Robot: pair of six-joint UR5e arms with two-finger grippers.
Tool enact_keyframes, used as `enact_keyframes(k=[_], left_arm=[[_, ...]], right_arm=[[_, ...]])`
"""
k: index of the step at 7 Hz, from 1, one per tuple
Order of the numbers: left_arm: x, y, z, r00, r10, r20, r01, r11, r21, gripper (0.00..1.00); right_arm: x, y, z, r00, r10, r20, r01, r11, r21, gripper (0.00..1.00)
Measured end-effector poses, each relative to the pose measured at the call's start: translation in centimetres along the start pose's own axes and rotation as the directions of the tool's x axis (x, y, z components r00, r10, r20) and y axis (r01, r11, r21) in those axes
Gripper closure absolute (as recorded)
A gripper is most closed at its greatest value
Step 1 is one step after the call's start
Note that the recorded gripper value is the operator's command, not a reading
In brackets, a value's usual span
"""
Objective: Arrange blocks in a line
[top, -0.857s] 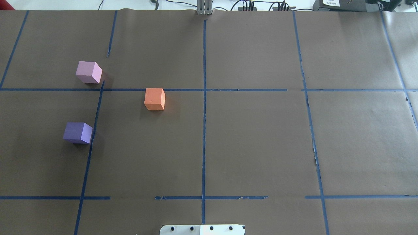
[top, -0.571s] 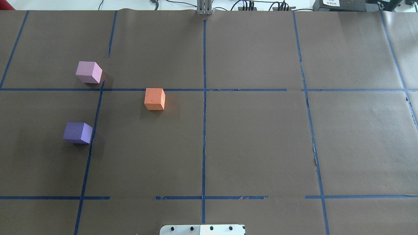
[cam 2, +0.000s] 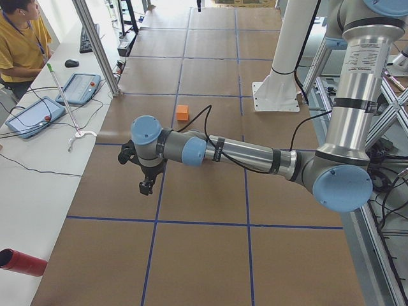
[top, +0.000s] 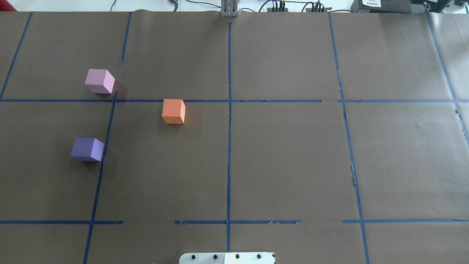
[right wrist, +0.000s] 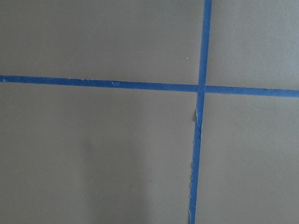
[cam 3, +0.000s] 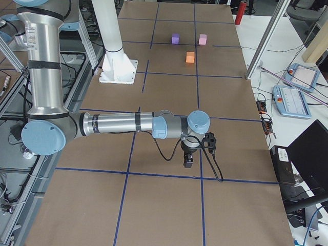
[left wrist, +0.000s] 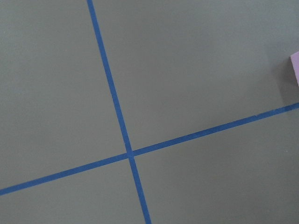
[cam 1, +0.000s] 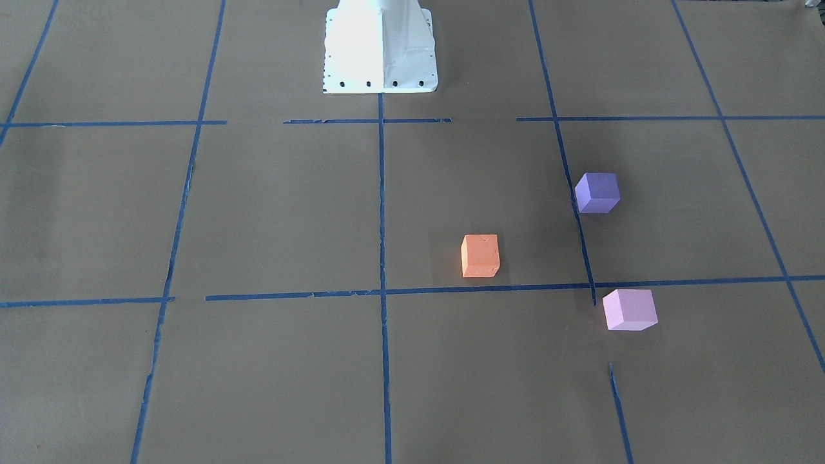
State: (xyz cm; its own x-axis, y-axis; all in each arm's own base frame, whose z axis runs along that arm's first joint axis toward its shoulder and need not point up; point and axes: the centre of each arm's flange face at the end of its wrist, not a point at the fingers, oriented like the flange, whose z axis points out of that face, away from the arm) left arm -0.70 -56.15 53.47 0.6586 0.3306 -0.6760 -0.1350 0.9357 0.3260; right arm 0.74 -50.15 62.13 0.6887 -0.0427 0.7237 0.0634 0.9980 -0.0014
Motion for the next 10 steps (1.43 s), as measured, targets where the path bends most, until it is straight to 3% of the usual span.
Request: enact_keyframes(k=[2, 4, 5, 7, 8, 10], left_arm=[[7.7, -4.4, 1.8, 0.998, -0.035, -0.042, 0.036, 0.999, 0.013, 0.0], [19.2, -9.3, 4.9, 0.982, -0.148, -0.114, 0.147, 0.989, -0.015, 0.0], [25.6, -11.2, 6.4, 0.979, -0.156, -0.135, 0.155, 0.988, -0.015, 0.0], [36.7, -12.3, 10.3, 0.989, -0.077, -0.126, 0.079, 0.997, 0.006, 0.0], [40.0, -12.8, 11.1, 0.985, -0.121, -0.124, 0.123, 0.992, 0.01, 0.0], [45.7, -14.2, 14.5, 0.953, -0.288, -0.098, 0.288, 0.957, -0.007, 0.0]], right_arm=[[0.0, 0.0, 0.0, 1.0, 0.0, 0.0, 0.0, 1.0, 0.0, 0.0], [0.0, 0.0, 0.0, 1.0, 0.001, 0.0, -0.001, 1.0, 0.0, 0.0], [0.0, 0.0, 0.0, 1.0, 0.0, 0.0, 0.0, 1.0, 0.0, 0.0], [0.0, 0.0, 0.0, 1.0, 0.0, 0.0, 0.0, 1.0, 0.0, 0.0], [0.0, 0.0, 0.0, 1.0, 0.0, 0.0, 0.0, 1.0, 0.0, 0.0], [0.0, 0.0, 0.0, 1.0, 0.0, 0.0, 0.0, 1.0, 0.0, 0.0]])
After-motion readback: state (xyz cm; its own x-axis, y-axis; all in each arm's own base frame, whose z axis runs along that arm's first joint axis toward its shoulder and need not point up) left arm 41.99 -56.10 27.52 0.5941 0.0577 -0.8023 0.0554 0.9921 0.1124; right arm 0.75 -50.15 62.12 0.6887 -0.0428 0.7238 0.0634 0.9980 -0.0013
